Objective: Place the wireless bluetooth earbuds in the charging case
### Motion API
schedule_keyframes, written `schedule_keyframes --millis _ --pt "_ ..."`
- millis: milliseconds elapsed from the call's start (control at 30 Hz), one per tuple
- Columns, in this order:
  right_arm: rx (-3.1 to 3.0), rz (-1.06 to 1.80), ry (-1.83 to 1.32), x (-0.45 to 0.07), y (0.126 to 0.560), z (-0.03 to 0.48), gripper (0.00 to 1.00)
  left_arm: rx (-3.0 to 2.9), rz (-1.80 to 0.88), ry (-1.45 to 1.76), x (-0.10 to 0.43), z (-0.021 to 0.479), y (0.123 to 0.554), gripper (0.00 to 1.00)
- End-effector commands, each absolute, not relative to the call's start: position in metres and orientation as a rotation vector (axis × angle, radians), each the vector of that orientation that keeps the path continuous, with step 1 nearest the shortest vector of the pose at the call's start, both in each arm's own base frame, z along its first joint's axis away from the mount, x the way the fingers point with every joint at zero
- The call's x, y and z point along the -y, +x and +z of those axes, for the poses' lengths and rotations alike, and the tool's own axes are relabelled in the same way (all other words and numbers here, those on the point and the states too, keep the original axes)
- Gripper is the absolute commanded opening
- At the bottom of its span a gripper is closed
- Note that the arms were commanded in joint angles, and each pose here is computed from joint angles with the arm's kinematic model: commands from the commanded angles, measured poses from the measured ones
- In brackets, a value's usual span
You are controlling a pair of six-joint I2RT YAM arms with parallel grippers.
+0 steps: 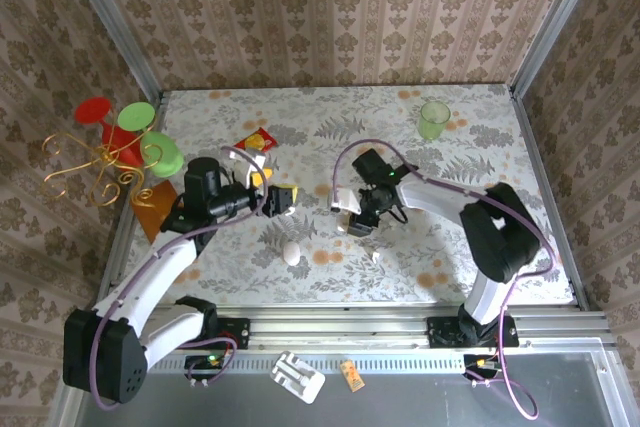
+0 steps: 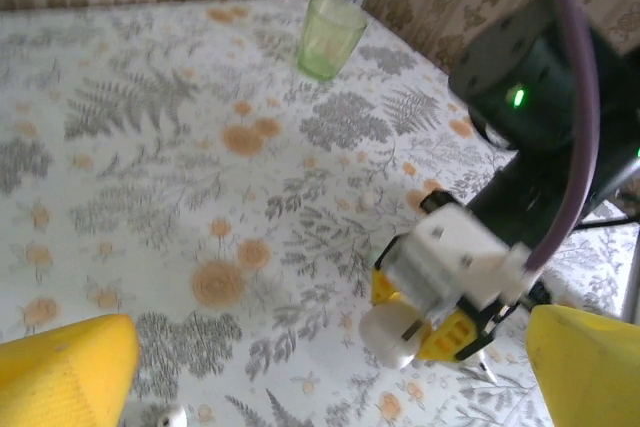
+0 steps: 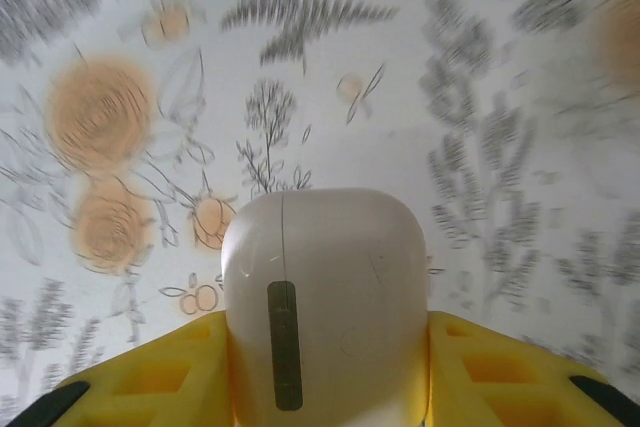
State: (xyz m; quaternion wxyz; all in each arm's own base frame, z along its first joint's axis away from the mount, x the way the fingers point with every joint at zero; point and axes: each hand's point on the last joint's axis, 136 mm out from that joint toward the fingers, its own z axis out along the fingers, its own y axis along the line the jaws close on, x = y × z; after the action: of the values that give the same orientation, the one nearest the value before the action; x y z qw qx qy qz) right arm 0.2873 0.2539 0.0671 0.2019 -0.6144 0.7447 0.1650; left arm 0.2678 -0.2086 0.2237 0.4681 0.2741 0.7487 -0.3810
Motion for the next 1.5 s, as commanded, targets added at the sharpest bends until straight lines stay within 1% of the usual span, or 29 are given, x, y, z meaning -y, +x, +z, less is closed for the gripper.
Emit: schedule_keyframes --millis 0,133,200,267,333,367,400,433,667,833,967,1133,1333,1467 --pt "-1.981 0.672 -1.563 -0.269 0.281 0.124 0.38 -1.520 -0.832 0.799 0.214 0.256 0.266 1.00" --pt "-1.905 0.842 -1.447 -0.269 0.273 0.163 0.38 -1.399 -0.851 0.920 0.226 0.261 0.255 1.00" --pt "-1.865 0.943 -1.414 -0.270 0.266 0.181 0.38 -1.333 -0.864 1.047 0.238 0.260 0.243 1.00" --pt "-1.831 1.042 -1.401 -0.269 0.256 0.196 0.38 -1.239 -0.839 1.186 0.249 0.257 0.229 1.00" --pt "-1.820 1.095 -1.395 -0.268 0.251 0.206 0.38 -1.212 -0.796 1.263 0.256 0.252 0.225 1.00" --pt "-1.841 1.115 -1.389 -0.266 0.247 0.208 0.37 -1.209 -0.761 1.296 0.256 0.250 0.227 0.99" --pt "-1.849 1.127 -1.386 -0.265 0.246 0.210 0.34 -1.183 -0.757 1.353 0.265 0.249 0.219 0.99" --pt "-1.857 1.133 -1.386 -0.264 0.245 0.212 0.34 -1.175 -0.729 1.394 0.268 0.247 0.217 0.98" --pt "-1.890 1.175 -1.396 -0.261 0.240 0.215 0.34 -0.895 -0.373 1.646 0.287 0.234 0.211 0.97" --pt "-1.888 1.224 -1.413 -0.260 0.236 0.216 0.34 -0.723 -0.258 1.703 0.293 0.240 0.202 0.98" --pt "-1.907 1.264 -1.449 -0.259 0.230 0.213 0.33 -0.620 -0.230 1.728 0.303 0.249 0.191 0.92" --pt "-1.892 1.338 -1.464 -0.261 0.225 0.215 0.33 -0.577 -0.209 1.766 0.313 0.246 0.186 0.84" --pt "-1.857 1.373 -1.475 -0.262 0.221 0.218 0.32 -0.564 -0.229 1.796 0.323 0.239 0.189 0.70" --pt "-1.851 1.383 -1.473 -0.262 0.219 0.219 0.32 -0.557 -0.241 1.810 0.328 0.237 0.190 0.63"
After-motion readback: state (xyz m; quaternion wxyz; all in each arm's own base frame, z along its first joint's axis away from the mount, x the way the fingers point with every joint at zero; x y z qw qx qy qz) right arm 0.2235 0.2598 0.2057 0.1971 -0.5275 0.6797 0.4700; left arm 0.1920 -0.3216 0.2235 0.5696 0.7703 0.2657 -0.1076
